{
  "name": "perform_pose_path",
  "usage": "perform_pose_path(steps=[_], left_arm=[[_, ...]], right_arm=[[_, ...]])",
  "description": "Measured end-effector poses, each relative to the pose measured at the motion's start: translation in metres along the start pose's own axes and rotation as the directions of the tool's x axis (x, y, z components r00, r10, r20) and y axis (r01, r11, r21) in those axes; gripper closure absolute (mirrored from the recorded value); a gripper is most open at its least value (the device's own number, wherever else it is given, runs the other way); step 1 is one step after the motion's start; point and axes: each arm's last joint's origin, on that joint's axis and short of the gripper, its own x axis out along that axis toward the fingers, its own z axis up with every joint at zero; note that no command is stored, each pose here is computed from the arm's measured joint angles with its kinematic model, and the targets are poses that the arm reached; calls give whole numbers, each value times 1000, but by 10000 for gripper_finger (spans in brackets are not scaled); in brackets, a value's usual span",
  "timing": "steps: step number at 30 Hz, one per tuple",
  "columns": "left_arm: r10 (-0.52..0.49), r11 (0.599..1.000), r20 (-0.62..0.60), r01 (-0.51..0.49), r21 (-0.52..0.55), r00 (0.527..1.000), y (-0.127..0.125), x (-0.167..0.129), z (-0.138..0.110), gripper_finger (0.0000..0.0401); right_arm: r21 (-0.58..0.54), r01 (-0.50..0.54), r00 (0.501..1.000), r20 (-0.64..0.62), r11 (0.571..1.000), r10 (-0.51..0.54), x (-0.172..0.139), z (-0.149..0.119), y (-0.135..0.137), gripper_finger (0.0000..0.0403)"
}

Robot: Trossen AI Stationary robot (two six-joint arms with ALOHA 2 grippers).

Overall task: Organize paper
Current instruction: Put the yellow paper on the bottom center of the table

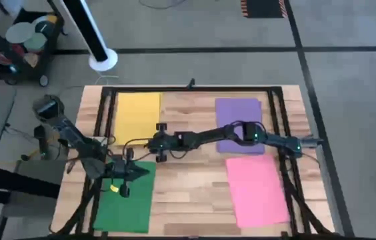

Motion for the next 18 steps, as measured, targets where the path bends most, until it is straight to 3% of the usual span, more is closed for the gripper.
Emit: perform_pose_path(steps=[9, 18], left_arm=[[-2, 1000, -4, 2, -2, 1000, 0, 0, 0, 401], [4, 1000, 4, -4, -10, 1000, 0, 0, 1, 401]], right_arm=[[-10, -20, 1000, -11, 1000, 20, -34, 22, -5, 399], [89, -169, 956, -226, 982, 186, -79, 24, 14, 402]])
